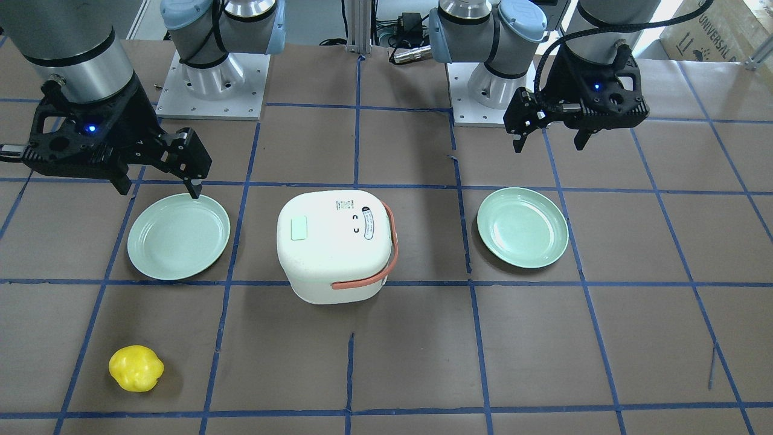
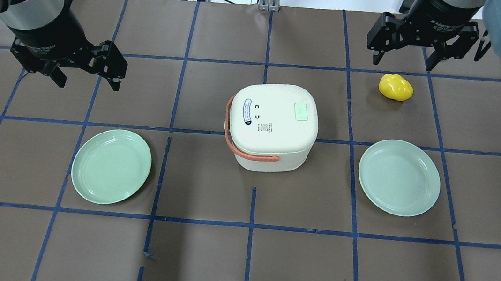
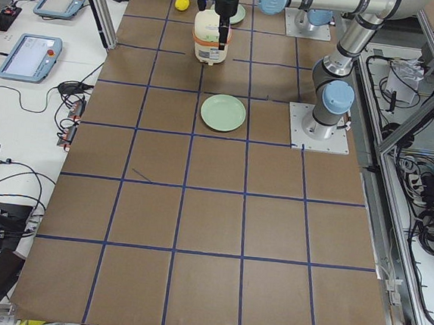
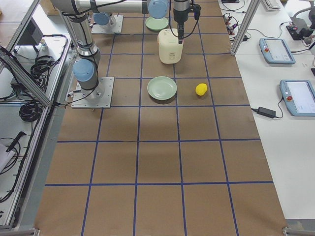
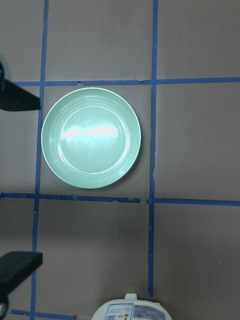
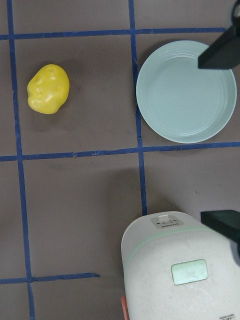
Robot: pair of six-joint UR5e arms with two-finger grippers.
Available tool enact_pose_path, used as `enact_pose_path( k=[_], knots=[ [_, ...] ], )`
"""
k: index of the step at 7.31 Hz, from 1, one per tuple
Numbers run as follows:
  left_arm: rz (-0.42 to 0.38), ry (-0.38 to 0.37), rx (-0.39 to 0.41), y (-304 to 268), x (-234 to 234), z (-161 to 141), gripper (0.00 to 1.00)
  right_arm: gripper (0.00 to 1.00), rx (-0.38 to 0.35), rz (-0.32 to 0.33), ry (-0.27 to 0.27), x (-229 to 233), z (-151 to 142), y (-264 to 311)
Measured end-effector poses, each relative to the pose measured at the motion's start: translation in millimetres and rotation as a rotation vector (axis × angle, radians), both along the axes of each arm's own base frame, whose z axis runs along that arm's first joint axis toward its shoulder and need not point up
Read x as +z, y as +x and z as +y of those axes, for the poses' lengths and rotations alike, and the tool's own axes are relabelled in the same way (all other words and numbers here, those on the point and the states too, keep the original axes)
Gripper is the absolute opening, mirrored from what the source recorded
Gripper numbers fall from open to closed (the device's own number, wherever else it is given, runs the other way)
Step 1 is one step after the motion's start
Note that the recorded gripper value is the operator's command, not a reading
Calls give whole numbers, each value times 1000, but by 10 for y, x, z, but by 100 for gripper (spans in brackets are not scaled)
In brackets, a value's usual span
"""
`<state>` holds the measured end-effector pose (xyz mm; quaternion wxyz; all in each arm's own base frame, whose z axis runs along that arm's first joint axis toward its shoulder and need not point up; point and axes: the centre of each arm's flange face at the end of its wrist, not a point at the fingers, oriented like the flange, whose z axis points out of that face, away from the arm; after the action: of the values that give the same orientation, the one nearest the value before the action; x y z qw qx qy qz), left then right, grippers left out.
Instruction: Press rice cooker button
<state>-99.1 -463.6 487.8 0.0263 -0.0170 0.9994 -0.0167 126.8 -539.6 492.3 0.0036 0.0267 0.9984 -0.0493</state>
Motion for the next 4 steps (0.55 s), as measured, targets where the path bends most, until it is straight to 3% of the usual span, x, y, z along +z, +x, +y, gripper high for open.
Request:
enact_pose_path(
  k=[4],
  knots=[
    [0, 1, 0, 0, -4, -1, 100, 98, 2, -3, 1, -1, 1, 3]
  ],
)
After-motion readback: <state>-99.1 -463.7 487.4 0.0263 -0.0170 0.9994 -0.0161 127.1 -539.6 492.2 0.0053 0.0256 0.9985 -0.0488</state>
